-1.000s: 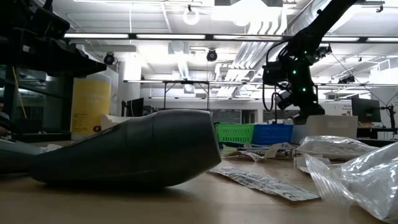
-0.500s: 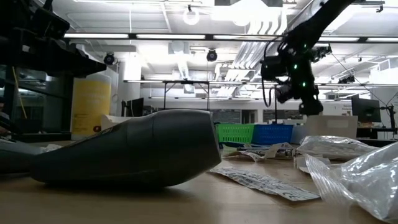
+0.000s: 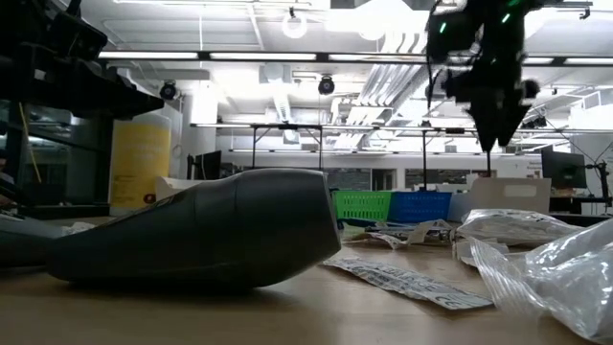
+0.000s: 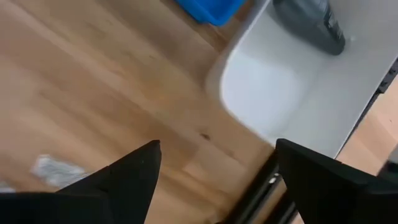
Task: Pick & Place Travel size toiletries
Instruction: Put the black deodorant into the right white bin
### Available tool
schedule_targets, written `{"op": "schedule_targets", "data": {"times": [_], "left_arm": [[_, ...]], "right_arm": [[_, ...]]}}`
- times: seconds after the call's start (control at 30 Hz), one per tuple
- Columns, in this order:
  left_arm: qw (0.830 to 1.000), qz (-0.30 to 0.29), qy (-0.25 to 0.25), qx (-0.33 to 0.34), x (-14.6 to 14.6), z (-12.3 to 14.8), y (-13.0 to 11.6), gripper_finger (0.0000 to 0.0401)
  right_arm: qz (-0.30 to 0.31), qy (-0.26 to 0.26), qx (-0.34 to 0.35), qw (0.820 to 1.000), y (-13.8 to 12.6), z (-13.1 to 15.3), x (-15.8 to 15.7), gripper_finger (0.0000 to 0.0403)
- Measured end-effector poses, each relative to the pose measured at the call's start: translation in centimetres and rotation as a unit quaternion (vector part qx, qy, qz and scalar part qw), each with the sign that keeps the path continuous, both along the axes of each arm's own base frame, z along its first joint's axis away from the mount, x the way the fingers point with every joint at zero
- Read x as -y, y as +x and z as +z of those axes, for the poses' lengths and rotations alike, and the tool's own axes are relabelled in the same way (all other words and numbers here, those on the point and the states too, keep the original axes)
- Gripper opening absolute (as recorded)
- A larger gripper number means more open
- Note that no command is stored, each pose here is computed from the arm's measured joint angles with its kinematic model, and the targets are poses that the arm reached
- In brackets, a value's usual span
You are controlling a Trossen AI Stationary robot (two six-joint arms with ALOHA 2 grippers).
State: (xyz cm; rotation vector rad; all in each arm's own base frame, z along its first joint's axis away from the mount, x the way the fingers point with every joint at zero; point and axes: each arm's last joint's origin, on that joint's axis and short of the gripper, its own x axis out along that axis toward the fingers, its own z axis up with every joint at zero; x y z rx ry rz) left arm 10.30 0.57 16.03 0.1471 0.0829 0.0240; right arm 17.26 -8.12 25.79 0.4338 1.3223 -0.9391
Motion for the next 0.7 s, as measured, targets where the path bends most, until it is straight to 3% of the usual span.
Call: {"op": "schedule_targets", "data": {"times": [0.23,0.53,0.7], "left_arm": [[1.000,0.000,0.000,0.000,0.0,0.0,0.0,0.0184],[1.000,0.002,-0.001,0.001,0.0,0.0,0.0,0.0184],[0.997,0.005,-0.070,0.033,0.0,0.6,0.0,0.0184]], "right_arm": [[-0.029,-0.045,0.133,0.990,-1.3,2.0,-5.7,0.0309],[-0.013,-0.037,0.212,0.977,-2.1,-0.9,-12.2,0.0309],[0.002,-0.024,0.249,0.968,-2.3,-2.4,-14.7,0.0309]]}}
